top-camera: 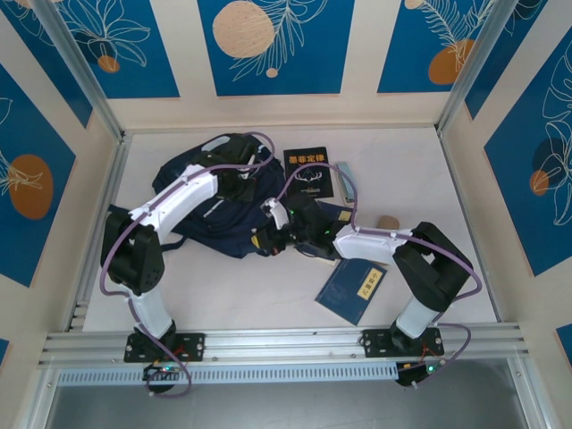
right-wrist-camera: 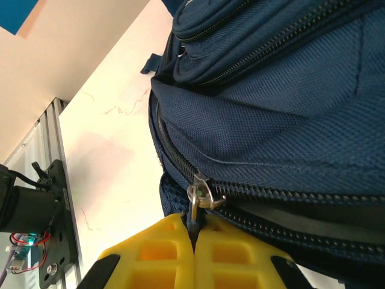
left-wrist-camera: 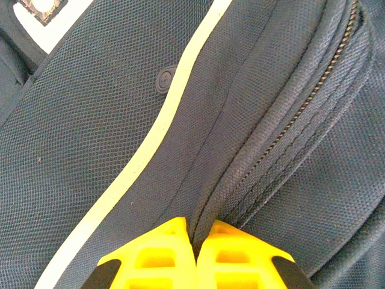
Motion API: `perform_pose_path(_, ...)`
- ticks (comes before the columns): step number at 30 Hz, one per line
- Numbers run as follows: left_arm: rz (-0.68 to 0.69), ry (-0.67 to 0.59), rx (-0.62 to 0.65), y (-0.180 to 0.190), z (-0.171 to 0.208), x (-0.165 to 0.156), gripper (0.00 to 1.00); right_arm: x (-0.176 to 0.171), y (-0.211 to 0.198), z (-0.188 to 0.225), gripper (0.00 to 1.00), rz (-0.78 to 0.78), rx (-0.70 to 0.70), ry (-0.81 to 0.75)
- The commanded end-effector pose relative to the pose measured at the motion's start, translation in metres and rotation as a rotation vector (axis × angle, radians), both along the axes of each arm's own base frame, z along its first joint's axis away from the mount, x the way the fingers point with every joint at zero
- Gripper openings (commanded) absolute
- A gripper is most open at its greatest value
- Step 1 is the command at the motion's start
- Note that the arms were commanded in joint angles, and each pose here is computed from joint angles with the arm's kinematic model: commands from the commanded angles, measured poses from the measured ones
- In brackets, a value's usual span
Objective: Pack the student bag
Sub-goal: Unzip the student bag at the center of the table.
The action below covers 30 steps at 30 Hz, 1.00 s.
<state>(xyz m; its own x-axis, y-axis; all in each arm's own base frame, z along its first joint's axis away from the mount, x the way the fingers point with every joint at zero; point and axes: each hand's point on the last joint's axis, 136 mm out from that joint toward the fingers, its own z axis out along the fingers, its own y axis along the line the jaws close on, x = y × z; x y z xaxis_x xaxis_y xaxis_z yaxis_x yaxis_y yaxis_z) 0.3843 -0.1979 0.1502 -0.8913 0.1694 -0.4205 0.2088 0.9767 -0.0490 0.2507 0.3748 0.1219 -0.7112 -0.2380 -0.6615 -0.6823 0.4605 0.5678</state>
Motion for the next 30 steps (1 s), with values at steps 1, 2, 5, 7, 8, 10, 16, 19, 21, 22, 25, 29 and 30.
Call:
perform_pose_path(1,0.023,-0.175,-0.13,-0.007,0.045,0.027,0.0,-0.005,-0.007,0.025,0.18,-0.02,0.089,0.055)
perform_pose_path(2,-0.004,-0.177,-0.134,-0.008,0.046,0.023,0.0,0.0,-0.015,0.028,0.26,-0.053,0.095,0.072)
perform_pose_path(5,-0.059,-0.186,-0.119,-0.006,0.046,0.013,0.0,0.012,-0.039,0.039,0.5,-0.144,0.108,0.134)
perform_pose_path(7,-0.091,-0.194,-0.118,-0.004,0.049,0.007,0.0,0.018,-0.051,0.046,0.59,-0.185,0.124,0.191)
perform_pose_path(8,-0.103,-0.201,-0.121,-0.003,0.051,0.005,0.0,0.02,-0.054,0.05,0.61,-0.196,0.134,0.216)
perform_pose_path(10,-0.121,-0.218,-0.129,-0.003,0.056,0.002,0.0,0.03,-0.061,0.054,0.65,-0.245,0.138,0.279)
perform_pose_path(16,-0.149,-0.246,-0.149,-0.003,0.068,-0.005,0.0,0.058,-0.064,0.052,0.71,-0.317,0.107,0.388)
perform_pose_path(19,-0.152,-0.247,-0.163,-0.004,0.069,-0.007,0.0,0.07,-0.055,0.045,0.72,-0.32,0.086,0.432)
perform_pose_path(21,-0.146,-0.248,-0.167,-0.003,0.069,-0.007,0.0,0.075,-0.049,0.038,0.72,-0.321,0.078,0.491)
perform_pose_path(22,-0.143,-0.25,-0.166,-0.003,0.07,-0.007,0.0,0.077,-0.045,0.035,0.72,-0.317,0.094,0.511)
perform_pose_path(25,-0.126,-0.248,-0.165,0.0,0.069,-0.007,0.0,0.081,-0.035,0.035,0.72,-0.301,0.144,0.554)
perform_pose_path(29,-0.095,-0.246,-0.171,0.003,0.071,-0.007,0.0,0.084,-0.022,0.04,0.72,-0.269,0.202,0.584)
perform_pose_path(30,-0.084,-0.248,-0.175,0.004,0.072,-0.007,0.0,0.084,-0.017,0.043,0.72,-0.251,0.219,0.581)
